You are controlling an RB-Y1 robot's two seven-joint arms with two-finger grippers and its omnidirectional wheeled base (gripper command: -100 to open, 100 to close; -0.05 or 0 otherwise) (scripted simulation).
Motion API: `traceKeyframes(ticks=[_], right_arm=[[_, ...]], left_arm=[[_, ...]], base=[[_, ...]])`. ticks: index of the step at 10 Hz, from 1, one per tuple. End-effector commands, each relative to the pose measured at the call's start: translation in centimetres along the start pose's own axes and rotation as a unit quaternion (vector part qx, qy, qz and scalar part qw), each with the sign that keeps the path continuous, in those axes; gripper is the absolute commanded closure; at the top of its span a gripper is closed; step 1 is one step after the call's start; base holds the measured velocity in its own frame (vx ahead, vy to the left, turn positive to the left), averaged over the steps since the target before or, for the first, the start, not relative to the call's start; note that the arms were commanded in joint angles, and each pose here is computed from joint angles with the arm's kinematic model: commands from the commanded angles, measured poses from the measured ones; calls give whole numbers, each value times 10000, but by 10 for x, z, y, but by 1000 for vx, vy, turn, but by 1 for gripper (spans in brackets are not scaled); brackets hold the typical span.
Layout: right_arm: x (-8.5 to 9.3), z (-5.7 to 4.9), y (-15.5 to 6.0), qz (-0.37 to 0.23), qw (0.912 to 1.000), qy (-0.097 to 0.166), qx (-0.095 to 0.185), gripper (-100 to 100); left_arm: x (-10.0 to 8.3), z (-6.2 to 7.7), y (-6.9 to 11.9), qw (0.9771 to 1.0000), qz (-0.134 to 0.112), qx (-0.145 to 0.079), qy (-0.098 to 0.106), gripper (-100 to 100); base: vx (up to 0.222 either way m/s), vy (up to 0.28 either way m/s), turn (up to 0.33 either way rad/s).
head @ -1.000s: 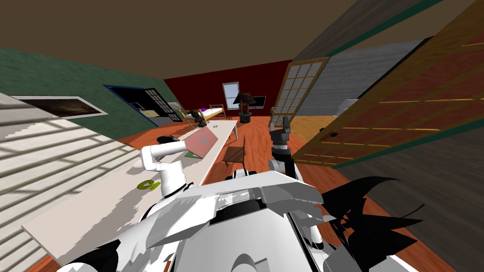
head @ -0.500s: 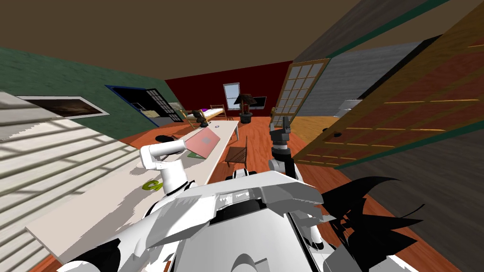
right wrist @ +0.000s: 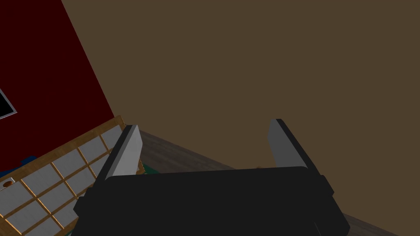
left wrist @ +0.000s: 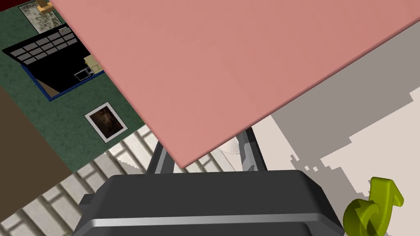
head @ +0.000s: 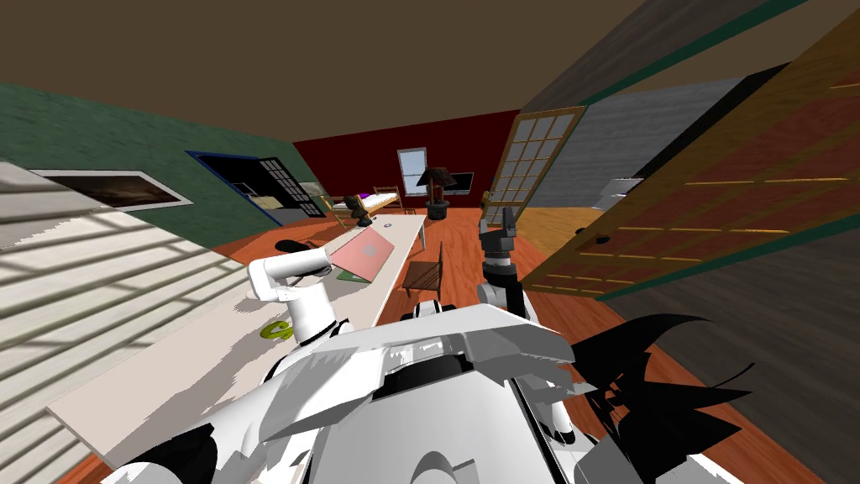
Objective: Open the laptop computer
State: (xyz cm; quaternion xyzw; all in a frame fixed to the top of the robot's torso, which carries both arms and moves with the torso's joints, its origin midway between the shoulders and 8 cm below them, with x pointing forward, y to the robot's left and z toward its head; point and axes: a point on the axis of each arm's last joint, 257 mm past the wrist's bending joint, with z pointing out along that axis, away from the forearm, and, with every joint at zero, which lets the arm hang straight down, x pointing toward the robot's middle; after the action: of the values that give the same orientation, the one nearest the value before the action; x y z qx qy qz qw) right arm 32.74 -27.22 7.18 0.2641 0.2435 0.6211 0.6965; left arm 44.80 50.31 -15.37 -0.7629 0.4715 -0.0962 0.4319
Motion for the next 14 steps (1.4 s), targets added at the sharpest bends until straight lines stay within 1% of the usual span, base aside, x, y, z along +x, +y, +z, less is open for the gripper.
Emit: traceKeyframes(ticks=[1, 2, 3, 4, 5, 6, 7, 9, 10, 11, 14], right_arm=[[0, 0, 0, 0, 10000, 0, 0, 0], [0, 0, 0, 0, 10000, 0, 0, 0], [0, 0, 0, 0, 10000, 0, 0, 0], [0, 0, 0, 0, 10000, 0, 0, 0], [0, 0, 0, 0, 10000, 0, 0, 0], [0, 0, 0, -1, 10000, 0, 0, 0], [0, 0, 0, 0, 10000, 0, 0, 0], [0, 0, 0, 0, 10000, 0, 0, 0], [0, 0, 0, 0, 10000, 0, 0, 0], [0, 0, 0, 1, 10000, 0, 0, 0], [0, 0, 0, 1, 10000, 0, -1, 0]], left_arm=[[15, 3, 24, 9990, -22, -405, 193, 100], [15, 3, 24, 9990, -22, -405, 193, 100], [8, 0, 11, 9997, -66, -218, 120, 100], [22, 2, 28, 9979, -219, -501, 348, 100], [30, 3, 38, 9963, -286, -666, 471, 100], [30, 3, 38, 9963, -286, -666, 471, 100], [39, 3, 48, 9941, -352, -831, 594, 100], [39, 3, 48, 9941, -352, -831, 594, 100], [56, 3, 68, 9885, -478, -1160, 839, 100], [65, 2, 78, 9850, -539, -1325, 961, 100], [65, 2, 78, 9850, -539, -1325, 961, 100]], base=[[20, 64, 7], [9, 28, -4], [8, 19, 11], [29, 105, 40], [40, 146, 8], [21, 104, 3], [10, 78, 8], [6, 0, 19], [16, 1, 51], [13, 1, 44], [-2, 0, -6]])
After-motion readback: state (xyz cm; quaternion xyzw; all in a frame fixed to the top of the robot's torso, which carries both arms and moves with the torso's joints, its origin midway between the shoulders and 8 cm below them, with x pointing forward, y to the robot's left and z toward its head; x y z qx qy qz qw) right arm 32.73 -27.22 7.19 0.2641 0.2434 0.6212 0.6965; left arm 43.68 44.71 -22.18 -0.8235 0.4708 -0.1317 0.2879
